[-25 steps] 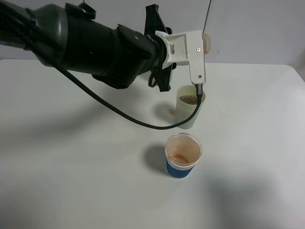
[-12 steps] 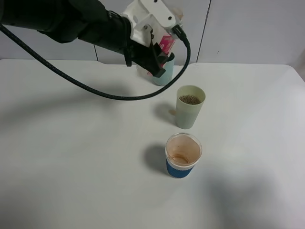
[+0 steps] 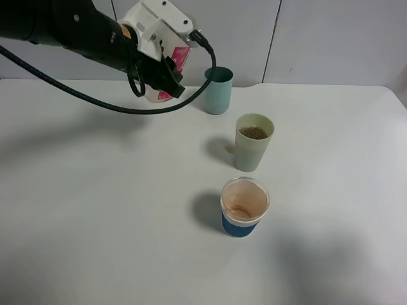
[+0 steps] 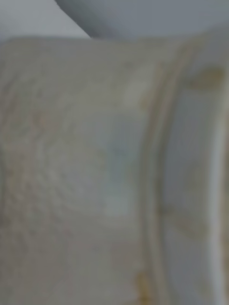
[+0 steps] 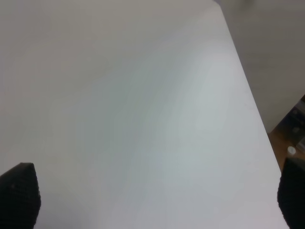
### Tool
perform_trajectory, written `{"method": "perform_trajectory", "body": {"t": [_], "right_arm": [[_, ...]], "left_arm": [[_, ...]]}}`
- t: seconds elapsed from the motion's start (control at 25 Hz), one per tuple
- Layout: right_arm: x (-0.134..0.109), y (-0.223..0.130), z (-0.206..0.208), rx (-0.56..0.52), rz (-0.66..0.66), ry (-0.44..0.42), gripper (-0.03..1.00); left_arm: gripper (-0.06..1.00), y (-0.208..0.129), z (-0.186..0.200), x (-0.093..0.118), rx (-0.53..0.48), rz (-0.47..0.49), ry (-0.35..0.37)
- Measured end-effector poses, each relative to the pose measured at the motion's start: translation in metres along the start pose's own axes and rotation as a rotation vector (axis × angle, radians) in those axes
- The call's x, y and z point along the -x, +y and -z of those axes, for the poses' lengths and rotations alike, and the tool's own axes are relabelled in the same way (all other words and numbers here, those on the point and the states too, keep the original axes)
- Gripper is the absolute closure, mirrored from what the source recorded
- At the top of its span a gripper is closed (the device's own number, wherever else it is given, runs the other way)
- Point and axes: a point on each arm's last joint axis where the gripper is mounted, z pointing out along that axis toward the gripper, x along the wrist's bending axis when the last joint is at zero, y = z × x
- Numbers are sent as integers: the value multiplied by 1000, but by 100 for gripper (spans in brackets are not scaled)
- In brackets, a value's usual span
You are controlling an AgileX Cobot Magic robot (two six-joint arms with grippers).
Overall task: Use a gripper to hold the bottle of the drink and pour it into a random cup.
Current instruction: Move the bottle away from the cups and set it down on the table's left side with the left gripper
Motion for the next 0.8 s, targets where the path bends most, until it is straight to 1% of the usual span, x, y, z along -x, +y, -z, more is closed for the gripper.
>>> {"method": "perform_trajectory", "body": {"t": [0.24, 0.4, 0.52, 0.68, 0.8], "right_arm": [[0, 0, 0, 0, 0, 0, -2], [0, 0, 0, 0, 0, 0, -2], [0, 0, 0, 0, 0, 0, -2], [0, 0, 0, 0, 0, 0, -2], [0, 0, 0, 0, 0, 0, -2]], "left_arm": [[62, -31, -2, -6, 56, 136, 43], [62, -55, 0, -17, 107, 249, 72], [62, -77, 5, -25, 144, 309, 104], [62, -100, 11, -33, 163, 351, 134], [62, -108, 15, -33, 188, 356, 124]]}}
